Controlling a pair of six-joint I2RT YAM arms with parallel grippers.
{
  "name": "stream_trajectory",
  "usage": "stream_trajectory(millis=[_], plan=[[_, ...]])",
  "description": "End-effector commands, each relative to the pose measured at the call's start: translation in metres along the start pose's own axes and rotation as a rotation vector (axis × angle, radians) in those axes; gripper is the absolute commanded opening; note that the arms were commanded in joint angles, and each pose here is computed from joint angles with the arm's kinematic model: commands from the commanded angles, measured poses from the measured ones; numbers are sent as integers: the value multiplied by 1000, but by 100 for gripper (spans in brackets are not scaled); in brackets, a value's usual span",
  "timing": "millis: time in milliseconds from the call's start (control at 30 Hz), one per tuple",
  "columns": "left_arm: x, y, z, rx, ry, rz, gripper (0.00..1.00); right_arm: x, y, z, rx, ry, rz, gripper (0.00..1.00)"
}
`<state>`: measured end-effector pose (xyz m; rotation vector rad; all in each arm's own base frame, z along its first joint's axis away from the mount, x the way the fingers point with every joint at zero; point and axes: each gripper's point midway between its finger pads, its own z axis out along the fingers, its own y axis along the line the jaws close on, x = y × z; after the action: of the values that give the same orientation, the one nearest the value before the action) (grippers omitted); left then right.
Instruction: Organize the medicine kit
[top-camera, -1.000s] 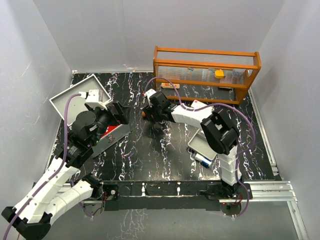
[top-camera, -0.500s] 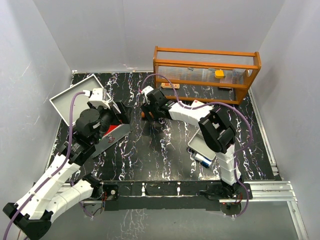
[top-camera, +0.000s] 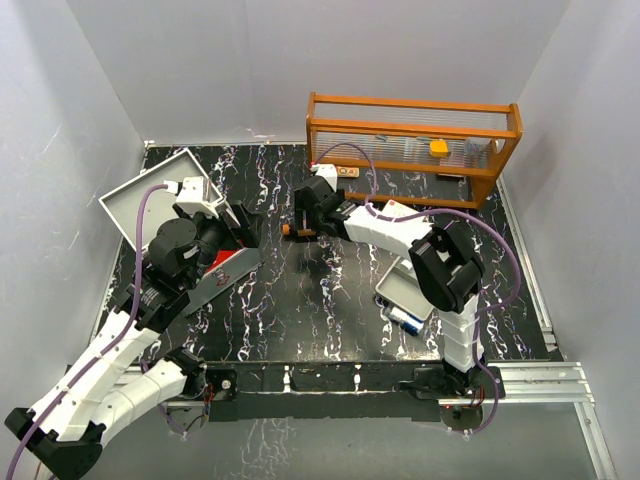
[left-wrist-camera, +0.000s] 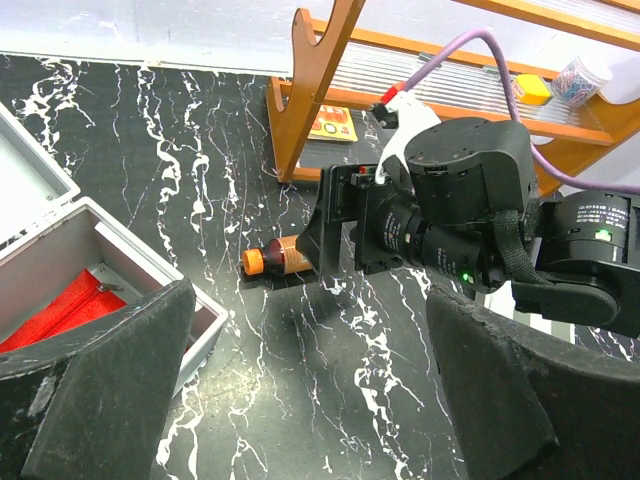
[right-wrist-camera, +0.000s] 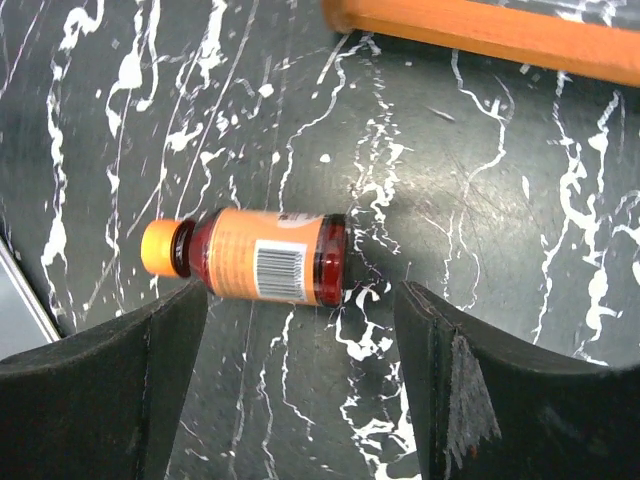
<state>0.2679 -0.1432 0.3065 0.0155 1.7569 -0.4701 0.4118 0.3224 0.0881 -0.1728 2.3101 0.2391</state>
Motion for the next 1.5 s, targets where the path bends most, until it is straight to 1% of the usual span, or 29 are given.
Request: stream_trajectory(millis=[0, 133, 267, 333, 467, 600, 700, 833, 933, 1100, 1267, 1467], plan=[[-7, -4, -3, 18, -25, -4, 99, -30, 3, -3, 98, -137, 304, 73], [-4, -3, -3, 18, -21, -10, 99, -25, -6, 11, 223, -158, 383, 73], [-3, -3, -4, 17, -16, -10, 99, -20, -5, 20, 269, -165, 419, 74], [-1, -3, -3, 17, -13, -9, 99, -14, -1, 26, 263, -152, 413, 74], [1, -2, -2, 13, -7, -7, 99, 4, 1, 33, 277, -87, 392, 75], [3, -1, -2, 12, -7, -8, 99, 17, 10, 28, 234, -24, 346, 74], [4, -1, -2, 12, -7, -9, 99, 28, 12, 24, 232, 29, 305, 75], [5, 0, -1, 10, -7, -8, 99, 44, 4, 15, 249, 94, 258, 76], [6, 0, -1, 9, -7, -7, 99, 50, 1, 5, 238, 116, 241, 76], [8, 0, 1, 12, -5, -8, 99, 55, -6, -3, 224, 123, 183, 71], [7, -1, 3, 16, -4, -6, 99, 44, 7, 8, 150, 115, 111, 65], [4, 1, -2, 9, -10, 2, 99, 40, 5, 25, 153, 142, 65, 61]])
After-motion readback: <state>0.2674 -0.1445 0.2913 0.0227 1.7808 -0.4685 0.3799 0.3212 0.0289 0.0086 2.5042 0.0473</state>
